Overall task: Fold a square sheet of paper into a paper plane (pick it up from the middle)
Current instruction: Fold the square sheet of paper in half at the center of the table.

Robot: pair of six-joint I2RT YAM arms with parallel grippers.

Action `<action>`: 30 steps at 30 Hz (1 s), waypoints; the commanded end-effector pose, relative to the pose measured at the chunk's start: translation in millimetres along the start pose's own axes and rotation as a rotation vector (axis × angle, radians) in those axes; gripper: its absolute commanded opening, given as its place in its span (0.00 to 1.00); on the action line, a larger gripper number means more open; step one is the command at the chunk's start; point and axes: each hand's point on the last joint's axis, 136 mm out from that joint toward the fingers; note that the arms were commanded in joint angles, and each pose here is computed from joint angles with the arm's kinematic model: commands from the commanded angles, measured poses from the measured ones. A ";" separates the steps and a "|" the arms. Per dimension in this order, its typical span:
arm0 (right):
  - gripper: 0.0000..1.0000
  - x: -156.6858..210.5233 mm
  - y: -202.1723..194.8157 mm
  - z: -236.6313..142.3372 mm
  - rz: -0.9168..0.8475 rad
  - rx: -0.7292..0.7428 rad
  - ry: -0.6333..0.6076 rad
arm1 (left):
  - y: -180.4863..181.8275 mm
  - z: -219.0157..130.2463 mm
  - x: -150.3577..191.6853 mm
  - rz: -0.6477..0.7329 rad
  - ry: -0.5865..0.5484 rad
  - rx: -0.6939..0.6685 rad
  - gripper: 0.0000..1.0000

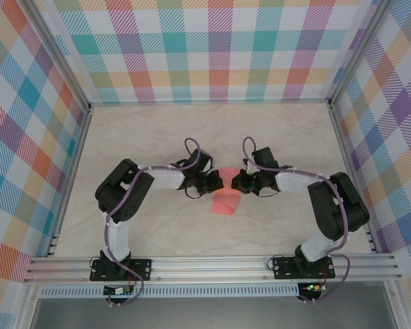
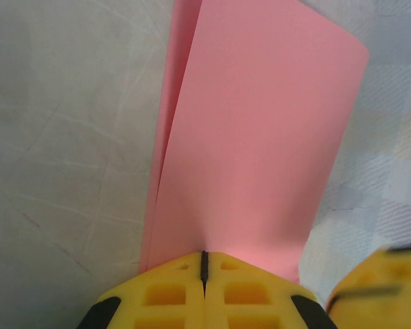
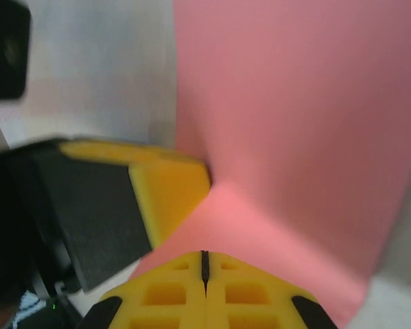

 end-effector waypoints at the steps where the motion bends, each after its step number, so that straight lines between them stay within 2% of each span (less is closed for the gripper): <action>1: 0.00 18.3 9.4 9.7 0.023 -0.050 0.067 | 170.6 7.6 44.1 -0.176 0.069 -0.553 0.00; 9: 0.00 59.8 -16.7 21.6 0.074 0.014 0.175 | 171.4 9.2 43.4 -0.179 0.069 -0.560 0.00; 23: 0.00 139.7 -56.8 -10.8 0.163 0.147 0.260 | 172.6 10.5 41.9 -0.181 0.067 -0.566 0.00; 26: 0.00 139.2 -54.1 -20.9 0.141 0.160 0.240 | 171.3 10.4 41.2 -0.177 0.067 -0.562 0.00; 30: 0.00 108.6 -26.7 -36.8 0.051 0.119 0.147 | 167.5 10.2 40.4 -0.172 0.066 -0.552 0.00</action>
Point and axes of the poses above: each hand's point on the last joint's axis, 136 mm out from that joint toward the fingers, its own z axis out along the fingers, its own y axis along the line the jaws close on, x = y × z, and after that the axes turned 12 degrees about -z, right-handed
